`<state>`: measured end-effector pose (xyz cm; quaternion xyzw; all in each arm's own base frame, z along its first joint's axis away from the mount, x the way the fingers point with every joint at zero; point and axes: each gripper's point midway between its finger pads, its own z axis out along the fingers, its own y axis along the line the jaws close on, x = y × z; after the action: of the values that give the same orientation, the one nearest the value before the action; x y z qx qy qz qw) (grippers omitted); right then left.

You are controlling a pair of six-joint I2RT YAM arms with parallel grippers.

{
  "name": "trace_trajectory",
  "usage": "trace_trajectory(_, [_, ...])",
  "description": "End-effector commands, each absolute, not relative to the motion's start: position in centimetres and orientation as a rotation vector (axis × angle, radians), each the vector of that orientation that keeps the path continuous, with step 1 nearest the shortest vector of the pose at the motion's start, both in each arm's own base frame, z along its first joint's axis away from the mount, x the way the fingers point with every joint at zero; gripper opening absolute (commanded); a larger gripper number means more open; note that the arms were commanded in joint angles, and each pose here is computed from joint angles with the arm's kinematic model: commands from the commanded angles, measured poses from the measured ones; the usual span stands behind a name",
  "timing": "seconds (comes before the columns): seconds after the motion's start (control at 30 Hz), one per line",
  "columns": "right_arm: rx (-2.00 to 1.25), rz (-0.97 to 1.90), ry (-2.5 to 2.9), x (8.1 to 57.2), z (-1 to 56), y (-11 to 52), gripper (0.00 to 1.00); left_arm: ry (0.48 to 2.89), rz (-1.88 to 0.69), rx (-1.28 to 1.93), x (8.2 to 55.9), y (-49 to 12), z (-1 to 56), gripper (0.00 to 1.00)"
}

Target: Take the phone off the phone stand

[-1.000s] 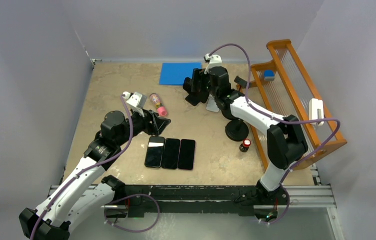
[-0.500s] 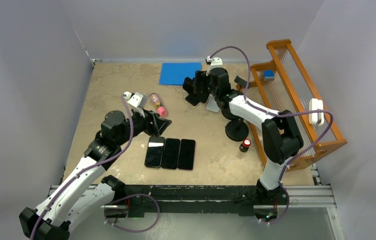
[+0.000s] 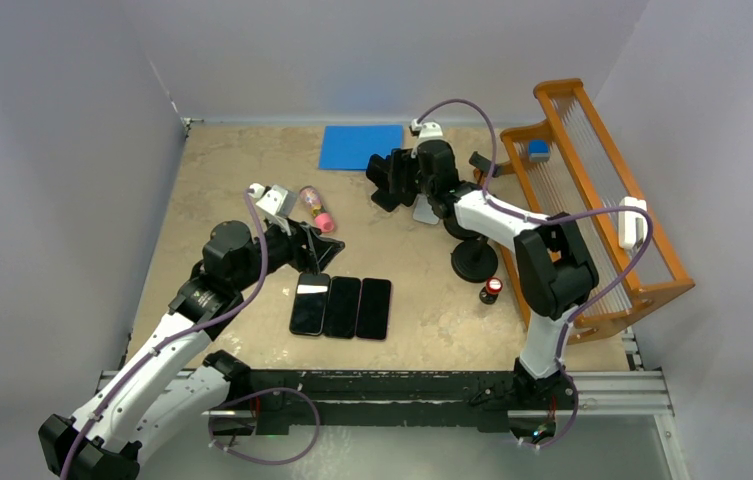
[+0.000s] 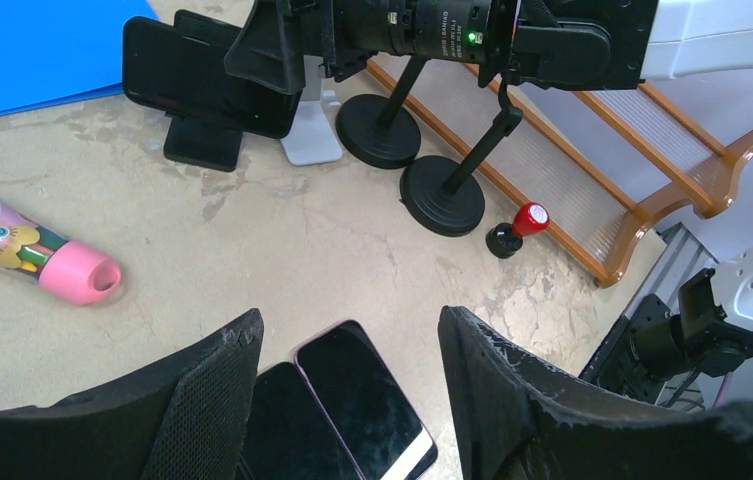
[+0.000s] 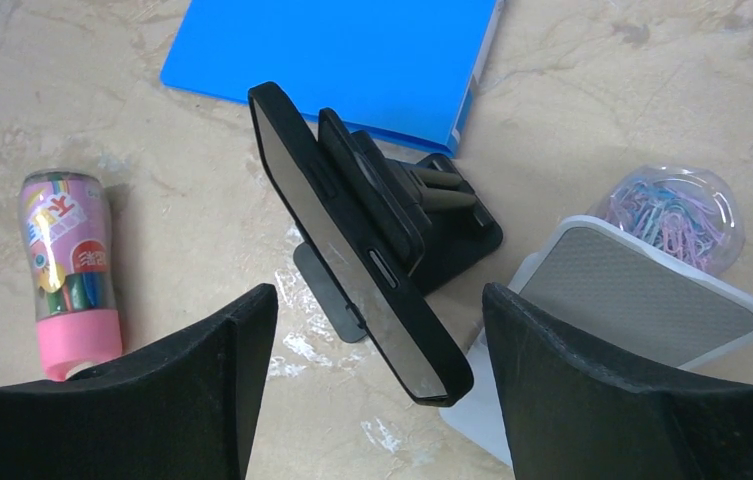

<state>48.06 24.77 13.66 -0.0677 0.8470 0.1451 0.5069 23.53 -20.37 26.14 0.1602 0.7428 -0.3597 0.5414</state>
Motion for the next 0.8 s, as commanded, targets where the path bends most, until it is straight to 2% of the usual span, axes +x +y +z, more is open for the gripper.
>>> trace_trajectory(0.0, [-0.176,0.378,1.990,48.7,15.3,25.1,0.76,1.721,-0.873,0.408,23.3,-20.8,27.3,0.63])
trace_trajectory(0.5, [-0.215,0.390,2.044,48.5,13.3,25.5,0.75,1.721,-0.884,0.417,23.1,-21.0,27.3,0.63])
trace_trajectory(0.77, [-0.220,0.387,2.064,48.5,12.5,25.5,0.69,1.720,-0.884,0.416,23.2,-20.9,27.3,0.63])
